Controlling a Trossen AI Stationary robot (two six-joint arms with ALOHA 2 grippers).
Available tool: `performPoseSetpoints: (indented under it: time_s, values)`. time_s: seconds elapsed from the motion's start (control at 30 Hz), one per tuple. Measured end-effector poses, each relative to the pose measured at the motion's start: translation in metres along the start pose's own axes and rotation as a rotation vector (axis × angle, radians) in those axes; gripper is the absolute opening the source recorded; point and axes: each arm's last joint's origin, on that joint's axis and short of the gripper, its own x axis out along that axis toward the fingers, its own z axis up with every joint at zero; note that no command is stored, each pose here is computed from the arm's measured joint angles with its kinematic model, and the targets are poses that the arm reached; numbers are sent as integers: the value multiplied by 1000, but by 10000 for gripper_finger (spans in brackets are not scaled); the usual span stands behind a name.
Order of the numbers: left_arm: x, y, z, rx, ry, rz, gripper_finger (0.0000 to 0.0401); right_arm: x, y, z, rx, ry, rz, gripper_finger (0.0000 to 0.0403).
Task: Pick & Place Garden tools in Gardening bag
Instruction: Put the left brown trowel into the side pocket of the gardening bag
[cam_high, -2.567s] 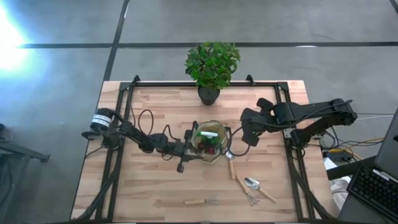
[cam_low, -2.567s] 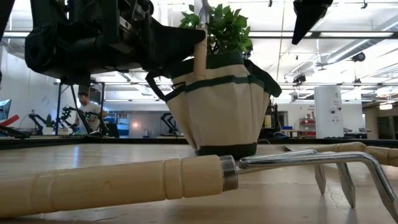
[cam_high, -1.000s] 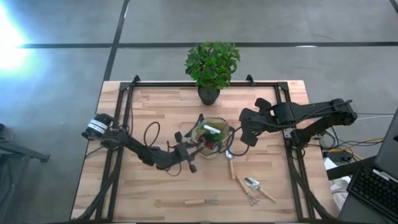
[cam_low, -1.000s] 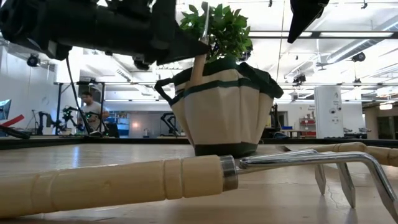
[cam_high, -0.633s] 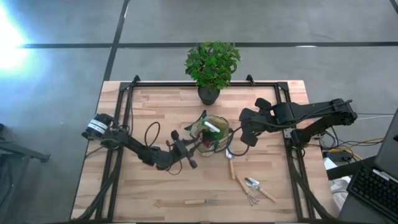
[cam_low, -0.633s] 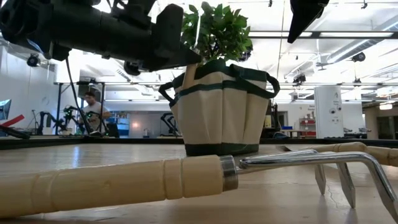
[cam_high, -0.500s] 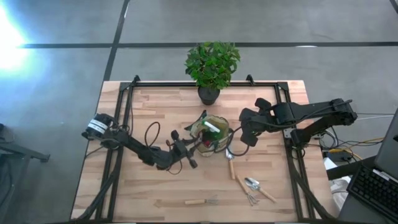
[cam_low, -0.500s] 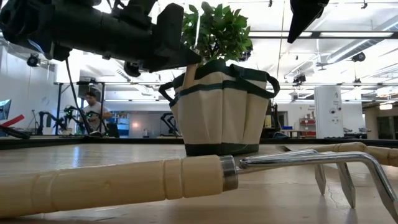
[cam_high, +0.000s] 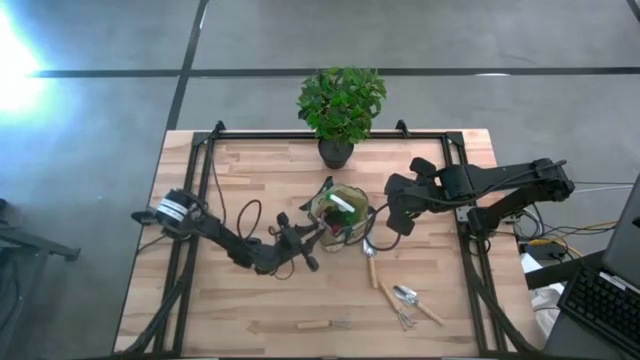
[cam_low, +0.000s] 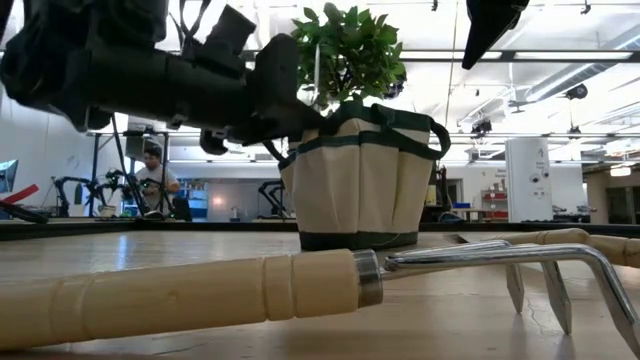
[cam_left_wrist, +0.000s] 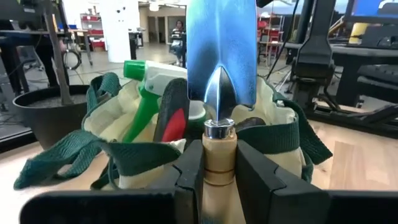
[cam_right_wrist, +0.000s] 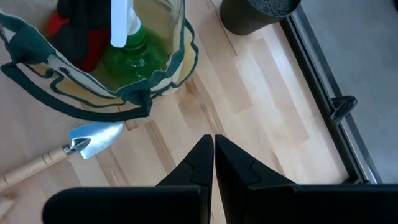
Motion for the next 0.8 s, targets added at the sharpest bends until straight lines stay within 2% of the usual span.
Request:
performPoseSetpoints:
  time_s: [0.17, 0.43, 0.8]
  values:
    - [-3, 4, -3, -27, -30, 7, 68, 1, 0, -1, -2, 4, -2, 8]
    - [-10, 4, 9, 58, -70, 13, 68, 2, 1, -2, -6, 10, -5, 8]
    - [-15, 6, 4, 103, -55, 3, 68, 3, 1, -2, -6, 10, -5, 8]
